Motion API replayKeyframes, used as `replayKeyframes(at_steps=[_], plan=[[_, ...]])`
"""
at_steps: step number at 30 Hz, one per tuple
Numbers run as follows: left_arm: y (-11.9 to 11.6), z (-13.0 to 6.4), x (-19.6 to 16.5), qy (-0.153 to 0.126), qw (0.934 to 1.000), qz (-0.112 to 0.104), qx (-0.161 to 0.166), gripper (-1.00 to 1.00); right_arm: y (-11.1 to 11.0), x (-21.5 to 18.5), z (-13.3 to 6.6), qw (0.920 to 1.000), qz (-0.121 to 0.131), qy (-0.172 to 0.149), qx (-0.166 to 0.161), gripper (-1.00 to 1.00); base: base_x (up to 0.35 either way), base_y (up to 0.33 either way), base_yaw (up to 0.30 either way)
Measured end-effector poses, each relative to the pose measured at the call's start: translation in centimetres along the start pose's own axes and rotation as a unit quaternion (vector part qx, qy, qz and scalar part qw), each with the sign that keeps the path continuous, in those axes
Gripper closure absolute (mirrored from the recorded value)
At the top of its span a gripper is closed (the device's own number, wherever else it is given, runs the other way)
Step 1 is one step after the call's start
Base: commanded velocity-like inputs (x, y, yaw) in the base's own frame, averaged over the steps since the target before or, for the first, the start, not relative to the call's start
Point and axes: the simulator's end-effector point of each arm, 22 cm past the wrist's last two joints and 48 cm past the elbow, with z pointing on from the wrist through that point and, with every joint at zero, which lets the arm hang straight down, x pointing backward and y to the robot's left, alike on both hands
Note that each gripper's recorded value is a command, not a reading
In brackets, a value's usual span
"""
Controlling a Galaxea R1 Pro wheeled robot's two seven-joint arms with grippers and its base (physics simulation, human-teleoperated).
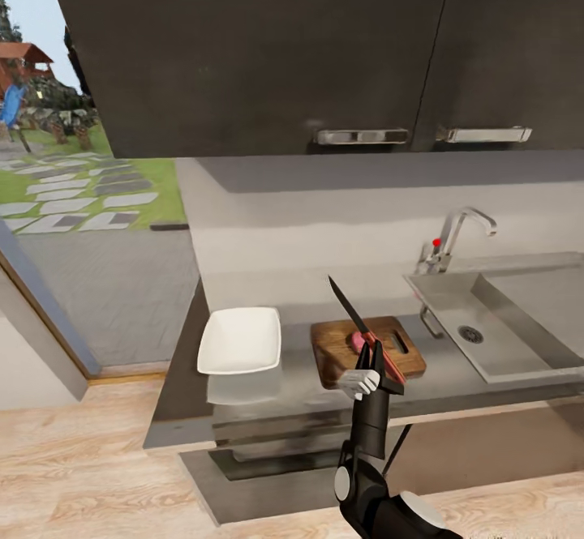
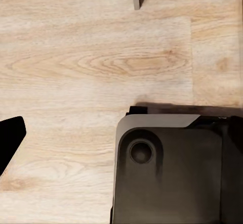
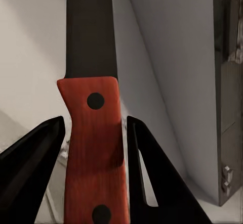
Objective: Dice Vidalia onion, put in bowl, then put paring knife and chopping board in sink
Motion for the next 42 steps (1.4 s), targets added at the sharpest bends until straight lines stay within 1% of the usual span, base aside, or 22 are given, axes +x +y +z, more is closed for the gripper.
replayKeyframes(at_steps=[12,18,22,26,29,31,33,42], plan=[[0.0,0.0,-0.6,-0.007,1.0000,-0.001,0.000,-1.00,-0.6,-0.3,0.2,1.0000,0.001,-0.003,0.006,1.00,0.009,0.225,-0.230],[0.0,-0.1,-0.8,-0.011,0.9999,-0.002,0.000,-1.00,-0.9,-0.4,0.2,1.0000,0.002,-0.004,0.008,1.00,0.184,0.220,-0.218],[0.0,-0.1,-1.0,-0.012,0.9999,-0.002,0.000,-1.00,-0.5,-0.5,0.3,1.0000,0.002,-0.005,-0.004,1.00,0.284,0.110,-0.183],[0.0,0.0,-1.1,-0.013,0.9999,-0.002,0.000,-1.00,0.0,-0.5,0.3,0.9999,0.001,-0.006,-0.015,1.00,0.182,0.026,-0.047],[0.0,0.0,-1.1,-0.013,0.9999,-0.002,0.000,-1.00,0.1,-0.4,0.3,0.9999,-0.001,-0.006,-0.016,1.00,0.032,0.004,-0.007],[0.0,0.0,-1.1,-0.013,0.9999,-0.002,0.000,-1.00,0.0,-0.1,0.4,0.9998,-0.004,-0.006,-0.017,1.00,0.011,0.001,-0.002],[0.0,0.0,-1.1,-0.013,0.9999,-0.002,0.000,-1.00,-0.1,0.6,0.6,0.9997,-0.013,-0.008,-0.016,1.00,0.003,0.000,-0.001],[0.0,0.0,-1.1,-0.013,0.9999,-0.002,0.000,-1.00,0.1,1.4,0.6,0.9994,-0.028,-0.005,-0.020,1.00,0.000,0.000,0.000]])
